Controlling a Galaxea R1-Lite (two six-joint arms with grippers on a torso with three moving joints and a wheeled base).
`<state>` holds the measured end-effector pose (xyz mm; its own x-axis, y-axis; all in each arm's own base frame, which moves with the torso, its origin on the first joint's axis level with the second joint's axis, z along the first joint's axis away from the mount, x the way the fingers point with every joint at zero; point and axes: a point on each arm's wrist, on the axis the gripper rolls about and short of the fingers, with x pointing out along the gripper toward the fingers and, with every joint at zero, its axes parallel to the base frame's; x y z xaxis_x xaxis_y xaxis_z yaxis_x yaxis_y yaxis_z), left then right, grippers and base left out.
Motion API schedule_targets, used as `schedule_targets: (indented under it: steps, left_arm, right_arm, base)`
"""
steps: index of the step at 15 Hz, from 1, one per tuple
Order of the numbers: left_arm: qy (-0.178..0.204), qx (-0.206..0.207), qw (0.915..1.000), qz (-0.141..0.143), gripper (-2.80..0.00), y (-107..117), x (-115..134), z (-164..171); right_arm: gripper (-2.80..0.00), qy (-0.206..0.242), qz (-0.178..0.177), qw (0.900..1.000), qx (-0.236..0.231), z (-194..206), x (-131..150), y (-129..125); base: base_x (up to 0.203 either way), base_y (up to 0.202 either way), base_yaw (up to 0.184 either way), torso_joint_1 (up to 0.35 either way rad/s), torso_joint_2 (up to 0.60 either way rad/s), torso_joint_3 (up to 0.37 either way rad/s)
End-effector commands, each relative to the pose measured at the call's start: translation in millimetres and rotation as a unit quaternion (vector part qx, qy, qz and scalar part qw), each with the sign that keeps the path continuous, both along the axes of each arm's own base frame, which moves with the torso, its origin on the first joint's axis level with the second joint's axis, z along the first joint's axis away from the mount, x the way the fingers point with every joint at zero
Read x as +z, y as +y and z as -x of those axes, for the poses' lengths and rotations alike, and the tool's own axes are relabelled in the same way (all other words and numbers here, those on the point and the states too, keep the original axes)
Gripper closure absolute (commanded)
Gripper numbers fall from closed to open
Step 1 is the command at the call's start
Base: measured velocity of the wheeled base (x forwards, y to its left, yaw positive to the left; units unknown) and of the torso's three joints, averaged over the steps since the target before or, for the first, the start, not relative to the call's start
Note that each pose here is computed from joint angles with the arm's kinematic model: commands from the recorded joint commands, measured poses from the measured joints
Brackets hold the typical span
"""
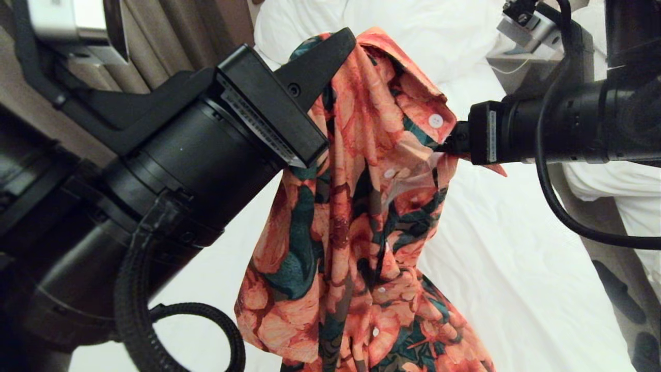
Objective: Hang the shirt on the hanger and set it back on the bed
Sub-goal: Hook the other side of the shirt onto the hanger
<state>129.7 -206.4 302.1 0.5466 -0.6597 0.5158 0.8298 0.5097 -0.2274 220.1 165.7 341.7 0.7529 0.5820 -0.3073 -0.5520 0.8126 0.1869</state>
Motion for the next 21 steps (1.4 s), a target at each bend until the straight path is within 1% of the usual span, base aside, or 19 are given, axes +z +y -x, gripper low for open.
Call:
schedule_targets:
  steps: [1,3,5,7,10,11,12,13,14,17,19,20,21]
  left_arm:
    - [-0.001,0.0,1.0,0.002,0.0,-0.4,0.0,-0.1]
    - [-0.001,0.0,1.0,0.002,0.0,-0.4,0.0,-0.1]
    - [0.0,0.0,1.0,0.0,0.0,-1.2,-1.2,-0.5]
    - [0.001,0.0,1.0,0.0,0.0,-1.6,-1.5,-0.8]
    - [0.001,0.0,1.0,0.0,0.0,-1.6,-1.5,-0.8]
    - [0.002,0.0,1.0,-0.001,0.0,-2.3,-2.2,-1.2]
    - [0.002,0.0,1.0,-0.003,0.0,-3.2,-3.1,-1.7]
    - [0.003,0.0,1.0,-0.003,0.0,-3.2,-3.1,-1.7]
    - [0.003,0.0,1.0,-0.003,0.0,-3.2,-3.1,-1.7]
    - [0.003,0.0,1.0,-0.003,0.0,-3.2,-3.1,-1.8]
    - [0.003,0.0,1.0,-0.004,0.0,-3.6,-3.4,-2.0]
    - [0.003,0.0,1.0,-0.004,0.0,-3.6,-3.4,-2.0]
    - [0.003,0.0,1.0,-0.004,0.0,-3.6,-3.4,-2.0]
  right_arm:
    - [-2.8,0.002,0.001,1.0,-0.002,5.3,3.8,-5.6]
    - [-2.8,0.007,0.004,1.0,-0.013,6.9,5.1,-13.6]
    - [-2.8,0.004,-0.002,1.0,-0.021,9.9,8.5,-21.8]
    - [-2.8,0.015,-0.025,0.999,-0.022,10.2,10.9,-22.1]
    - [-2.8,0.017,-0.031,0.999,-0.023,8.5,10.9,-23.6]
    - [-2.8,0.015,-0.038,0.999,-0.015,11.7,13.8,-25.9]
    - [-2.8,0.015,-0.048,0.999,0.007,16.2,17.3,-29.5]
    - [-2.8,0.02,-0.05,0.998,0.019,15.8,17.2,-34.2]
    - [-2.8,0.026,-0.039,0.999,0.017,13.6,14.9,-36.4]
    - [-2.8,0.076,-0.004,0.997,0.003,11.3,9.1,-42.1]
    - [-2.8,0.107,0.022,0.994,-0.021,5.6,7.2,-43.3]
    - [-2.8,0.118,0.033,0.992,-0.032,3.9,5.5,-43.4]
    - [-2.8,0.121,0.036,0.991,-0.034,4.1,4.5,-43.5]
  base:
    - [0.0,0.0,0.0,0.0,0.0,0.0]
    - [0.0,0.0,0.0,0.0,0.0,0.0]
    - [0.0,0.0,0.0,0.0,0.0,0.0]
    - [0.0,0.0,0.0,0.0,0.0,0.0]
    - [0.0,0.0,0.0,0.0,0.0,0.0]
    - [0.0,0.0,0.0,0.0,0.0,0.0]
    - [0.0,0.0,0.0,0.0,0.0,0.0]
    - [0.0,0.0,0.0,0.0,0.0,0.0]
    - [0.0,0.0,0.0,0.0,0.0,0.0]
    - [0.0,0.0,0.0,0.0,0.0,0.0]
    - [0.0,0.0,0.0,0.0,0.0,0.0]
    - [0.0,0.0,0.0,0.0,0.0,0.0]
    - [0.0,0.0,0.0,0.0,0.0,0.0]
